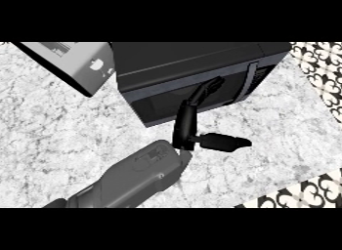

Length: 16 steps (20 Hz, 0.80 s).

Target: Pick up the milk, place it into the microwave and close the microwave

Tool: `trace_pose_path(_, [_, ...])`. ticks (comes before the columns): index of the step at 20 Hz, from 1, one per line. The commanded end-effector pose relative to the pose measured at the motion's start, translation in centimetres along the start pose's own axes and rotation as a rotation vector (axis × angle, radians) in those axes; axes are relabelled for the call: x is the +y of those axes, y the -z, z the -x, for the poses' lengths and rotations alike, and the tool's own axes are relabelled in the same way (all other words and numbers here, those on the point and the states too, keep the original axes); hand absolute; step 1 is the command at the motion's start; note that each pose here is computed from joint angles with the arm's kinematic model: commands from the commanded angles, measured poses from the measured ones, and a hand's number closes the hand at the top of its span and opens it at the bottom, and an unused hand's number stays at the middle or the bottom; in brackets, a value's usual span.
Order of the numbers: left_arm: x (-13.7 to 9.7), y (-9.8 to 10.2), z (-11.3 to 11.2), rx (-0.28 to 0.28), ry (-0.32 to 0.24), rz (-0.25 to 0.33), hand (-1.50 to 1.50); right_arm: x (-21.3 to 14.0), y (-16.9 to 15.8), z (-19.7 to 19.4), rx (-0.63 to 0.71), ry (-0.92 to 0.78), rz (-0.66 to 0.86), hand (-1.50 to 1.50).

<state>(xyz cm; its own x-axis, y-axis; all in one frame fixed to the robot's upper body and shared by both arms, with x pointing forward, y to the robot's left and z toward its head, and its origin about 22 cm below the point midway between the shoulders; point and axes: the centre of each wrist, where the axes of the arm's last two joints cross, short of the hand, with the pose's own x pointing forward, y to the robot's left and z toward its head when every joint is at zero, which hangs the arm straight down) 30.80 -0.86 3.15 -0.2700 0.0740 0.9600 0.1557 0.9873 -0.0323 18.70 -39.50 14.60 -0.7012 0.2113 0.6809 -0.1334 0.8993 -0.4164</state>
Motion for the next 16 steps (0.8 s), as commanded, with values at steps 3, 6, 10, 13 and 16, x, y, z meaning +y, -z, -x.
trace_pose_path(3, [0.6,1.9,-0.1,0.001,0.022,-0.062,-1.50,1.1,-0.5,2.0,0.030,0.205,0.018,-1.50])
trace_pose_path(6, [0.7,1.7,0.1,0.011,0.012,-0.067,-1.50,0.7,-0.5,2.4,0.039,0.243,0.024,-1.50])
trace_pose_path(10, [0.9,2.0,0.3,0.000,0.016,-0.072,-1.50,-0.3,0.1,2.6,0.029,0.256,0.028,-1.50])
trace_pose_path(13, [0.9,2.0,0.2,-0.003,0.011,-0.085,-1.50,-0.8,0.0,2.9,0.046,0.282,0.022,-1.50])
trace_pose_path(16, [1.0,1.8,0.5,-0.003,0.009,-0.081,-1.50,-1.5,0.5,3.0,0.036,0.293,0.021,-1.50])
